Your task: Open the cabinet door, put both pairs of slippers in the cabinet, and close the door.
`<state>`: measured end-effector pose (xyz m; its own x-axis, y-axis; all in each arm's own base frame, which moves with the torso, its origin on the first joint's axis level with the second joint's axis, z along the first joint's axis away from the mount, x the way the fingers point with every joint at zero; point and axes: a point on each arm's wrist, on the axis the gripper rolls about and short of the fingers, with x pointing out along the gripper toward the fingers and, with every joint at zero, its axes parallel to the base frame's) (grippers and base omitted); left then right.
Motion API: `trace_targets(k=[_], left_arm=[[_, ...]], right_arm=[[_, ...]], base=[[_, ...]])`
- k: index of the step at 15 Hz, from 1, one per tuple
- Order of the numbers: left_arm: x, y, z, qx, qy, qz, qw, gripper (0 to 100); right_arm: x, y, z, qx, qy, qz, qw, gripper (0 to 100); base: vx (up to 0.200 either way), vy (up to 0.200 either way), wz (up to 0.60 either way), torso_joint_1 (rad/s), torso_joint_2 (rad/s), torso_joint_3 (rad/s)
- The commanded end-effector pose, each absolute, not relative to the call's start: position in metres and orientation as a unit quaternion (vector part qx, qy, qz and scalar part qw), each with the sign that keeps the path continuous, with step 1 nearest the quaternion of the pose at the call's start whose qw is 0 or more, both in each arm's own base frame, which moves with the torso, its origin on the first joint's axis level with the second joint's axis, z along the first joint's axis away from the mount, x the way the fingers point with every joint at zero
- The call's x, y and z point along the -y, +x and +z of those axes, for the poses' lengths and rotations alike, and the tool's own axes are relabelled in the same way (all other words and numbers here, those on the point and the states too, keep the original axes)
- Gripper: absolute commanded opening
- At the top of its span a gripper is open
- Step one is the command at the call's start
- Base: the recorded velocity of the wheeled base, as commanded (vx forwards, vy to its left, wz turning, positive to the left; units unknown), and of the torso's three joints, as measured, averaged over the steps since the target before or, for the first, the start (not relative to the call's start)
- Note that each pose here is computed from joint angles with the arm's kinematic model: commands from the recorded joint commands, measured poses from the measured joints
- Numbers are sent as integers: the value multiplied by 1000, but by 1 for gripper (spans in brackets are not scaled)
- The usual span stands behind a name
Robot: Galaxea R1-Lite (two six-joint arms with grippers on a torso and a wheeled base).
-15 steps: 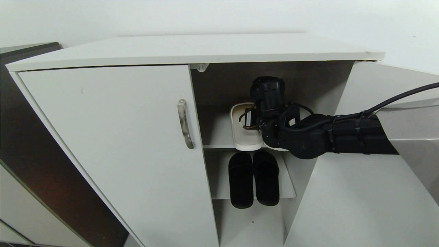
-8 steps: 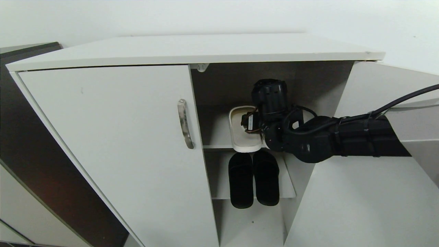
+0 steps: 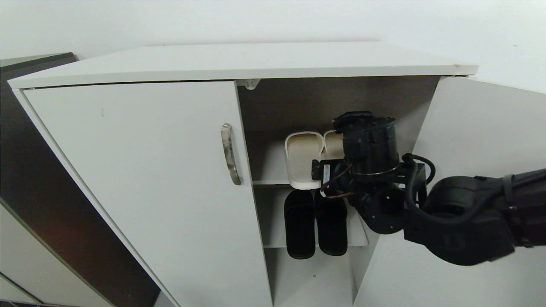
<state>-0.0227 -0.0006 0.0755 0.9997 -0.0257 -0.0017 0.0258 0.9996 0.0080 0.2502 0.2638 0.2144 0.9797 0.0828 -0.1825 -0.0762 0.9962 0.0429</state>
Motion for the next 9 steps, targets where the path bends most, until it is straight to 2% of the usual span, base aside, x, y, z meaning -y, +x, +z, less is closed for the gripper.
trace_targets(k=[1, 9], left_arm=[[1, -23, 76, -1, 4, -13, 1000, 0], [1, -23, 76, -1, 5, -13, 1000, 0]], right_arm=[[-251, 222, 213, -84, 26, 61, 994, 0], [-253, 213, 192, -89, 17, 72, 993, 0]], base=[[0, 0, 0, 0, 0, 0], [0, 0, 0, 0, 0, 0]])
